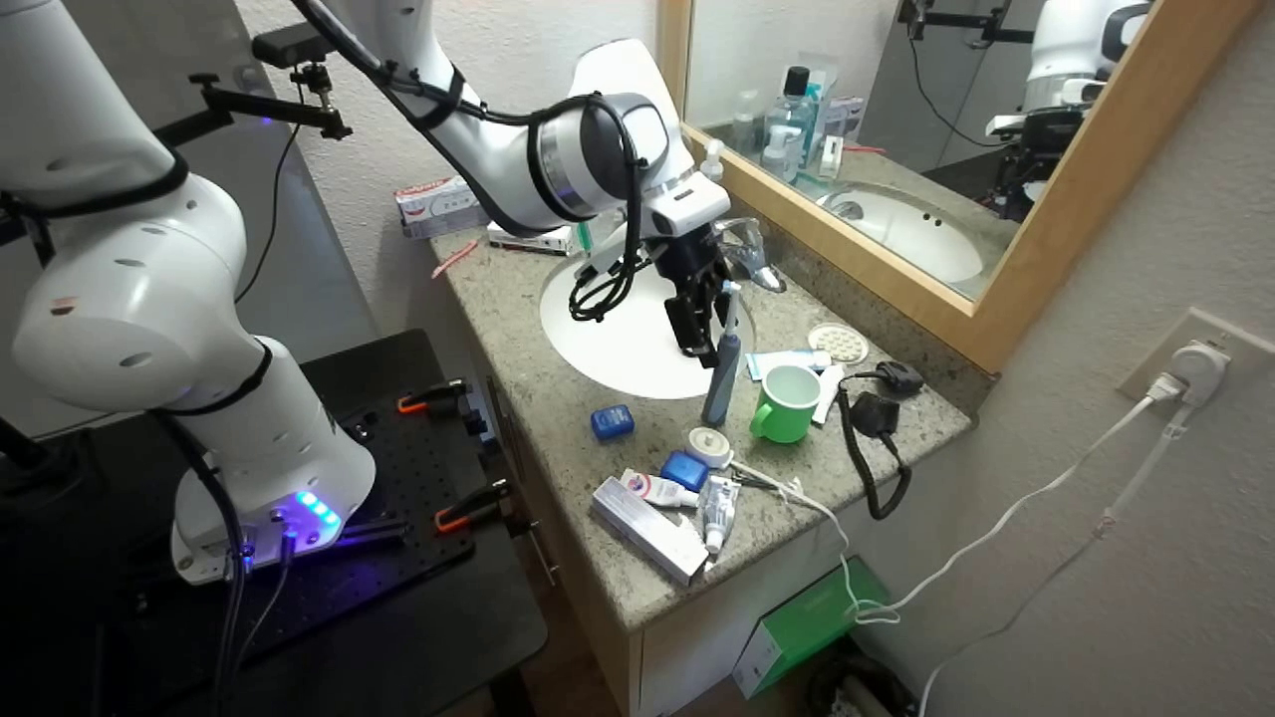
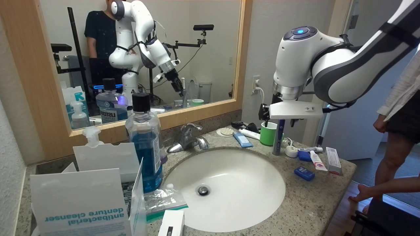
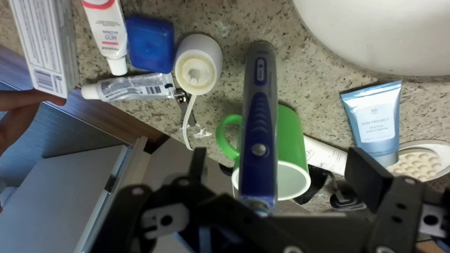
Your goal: Put the electric toothbrush to charge
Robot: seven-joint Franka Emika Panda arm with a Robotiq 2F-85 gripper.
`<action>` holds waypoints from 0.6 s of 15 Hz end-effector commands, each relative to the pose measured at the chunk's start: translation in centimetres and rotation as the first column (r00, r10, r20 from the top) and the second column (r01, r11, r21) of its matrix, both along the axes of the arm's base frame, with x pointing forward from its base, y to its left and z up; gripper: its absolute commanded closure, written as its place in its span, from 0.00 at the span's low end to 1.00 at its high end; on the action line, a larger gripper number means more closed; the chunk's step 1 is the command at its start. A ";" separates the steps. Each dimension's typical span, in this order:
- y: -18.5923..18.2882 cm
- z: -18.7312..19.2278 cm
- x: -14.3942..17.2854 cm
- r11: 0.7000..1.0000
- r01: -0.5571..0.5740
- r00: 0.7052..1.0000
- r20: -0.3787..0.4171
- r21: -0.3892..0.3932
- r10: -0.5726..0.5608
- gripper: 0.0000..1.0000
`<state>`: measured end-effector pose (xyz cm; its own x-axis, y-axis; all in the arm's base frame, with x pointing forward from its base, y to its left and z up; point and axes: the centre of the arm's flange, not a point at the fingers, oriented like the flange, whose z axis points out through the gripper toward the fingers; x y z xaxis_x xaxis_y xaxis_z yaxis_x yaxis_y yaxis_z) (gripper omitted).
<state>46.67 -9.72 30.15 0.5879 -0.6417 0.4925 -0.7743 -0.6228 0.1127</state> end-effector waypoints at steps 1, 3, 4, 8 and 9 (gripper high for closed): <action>0.1 -0.5 0.4 1.000 -0.007 1.000 0.028 0.004 0.007 0.04; 0.2 -0.6 0.4 1.000 -0.011 1.000 0.025 0.004 0.011 0.29; 0.2 -0.6 0.4 1.000 -0.013 1.000 0.026 0.003 0.013 0.22; 0.0 -0.2 0.2 1.000 -0.015 0.999 0.034 0.001 0.015 0.00; 0.0 -0.1 0.2 1.000 -0.016 0.999 0.037 0.000 0.016 0.00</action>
